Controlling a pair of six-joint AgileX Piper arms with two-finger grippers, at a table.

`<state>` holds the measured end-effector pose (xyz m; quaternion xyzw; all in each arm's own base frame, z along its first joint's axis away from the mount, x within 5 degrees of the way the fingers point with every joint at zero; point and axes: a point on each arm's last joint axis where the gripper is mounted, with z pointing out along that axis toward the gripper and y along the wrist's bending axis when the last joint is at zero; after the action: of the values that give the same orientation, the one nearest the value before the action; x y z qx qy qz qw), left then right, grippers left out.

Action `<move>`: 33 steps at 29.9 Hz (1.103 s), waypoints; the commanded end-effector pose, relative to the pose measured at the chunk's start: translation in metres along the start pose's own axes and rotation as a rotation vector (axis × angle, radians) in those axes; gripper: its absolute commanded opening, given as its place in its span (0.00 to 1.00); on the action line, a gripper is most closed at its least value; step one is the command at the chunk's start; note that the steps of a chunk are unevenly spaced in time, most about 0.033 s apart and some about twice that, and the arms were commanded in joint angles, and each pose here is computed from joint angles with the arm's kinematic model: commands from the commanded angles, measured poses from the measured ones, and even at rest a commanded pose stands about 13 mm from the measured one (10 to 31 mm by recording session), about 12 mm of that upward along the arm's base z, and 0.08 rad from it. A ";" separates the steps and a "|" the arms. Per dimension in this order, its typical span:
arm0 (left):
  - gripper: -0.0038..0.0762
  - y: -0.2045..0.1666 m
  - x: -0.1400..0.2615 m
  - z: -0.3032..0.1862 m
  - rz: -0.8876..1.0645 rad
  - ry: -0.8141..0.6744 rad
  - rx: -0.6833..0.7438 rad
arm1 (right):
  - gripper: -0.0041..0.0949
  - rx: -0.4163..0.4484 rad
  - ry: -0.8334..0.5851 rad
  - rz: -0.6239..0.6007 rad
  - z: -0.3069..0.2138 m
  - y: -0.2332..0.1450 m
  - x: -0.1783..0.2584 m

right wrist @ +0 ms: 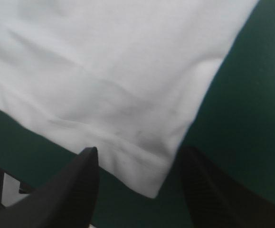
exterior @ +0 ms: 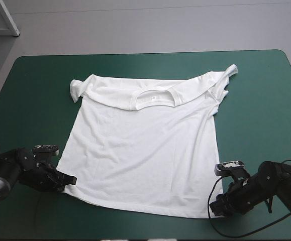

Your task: Fold the cloth

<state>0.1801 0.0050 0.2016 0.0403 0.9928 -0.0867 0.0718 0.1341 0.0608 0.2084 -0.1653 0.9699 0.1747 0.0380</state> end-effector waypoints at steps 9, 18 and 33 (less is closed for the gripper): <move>0.07 -0.001 -0.005 0.000 -0.005 -0.042 0.006 | 0.44 0.014 0.011 0.058 0.012 -0.005 -0.010; 0.07 -0.001 -0.005 0.000 0.001 -0.044 0.004 | 0.03 0.010 0.046 0.016 0.022 -0.009 -0.015; 0.07 -0.021 -0.021 -0.081 0.033 -0.466 0.019 | 0.04 0.165 -0.576 -0.150 -0.117 0.028 -0.052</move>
<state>0.1836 0.0010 0.2485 0.0410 0.9722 -0.0904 0.2119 0.1688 0.0628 0.2780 -0.1764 0.9467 0.1438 0.2278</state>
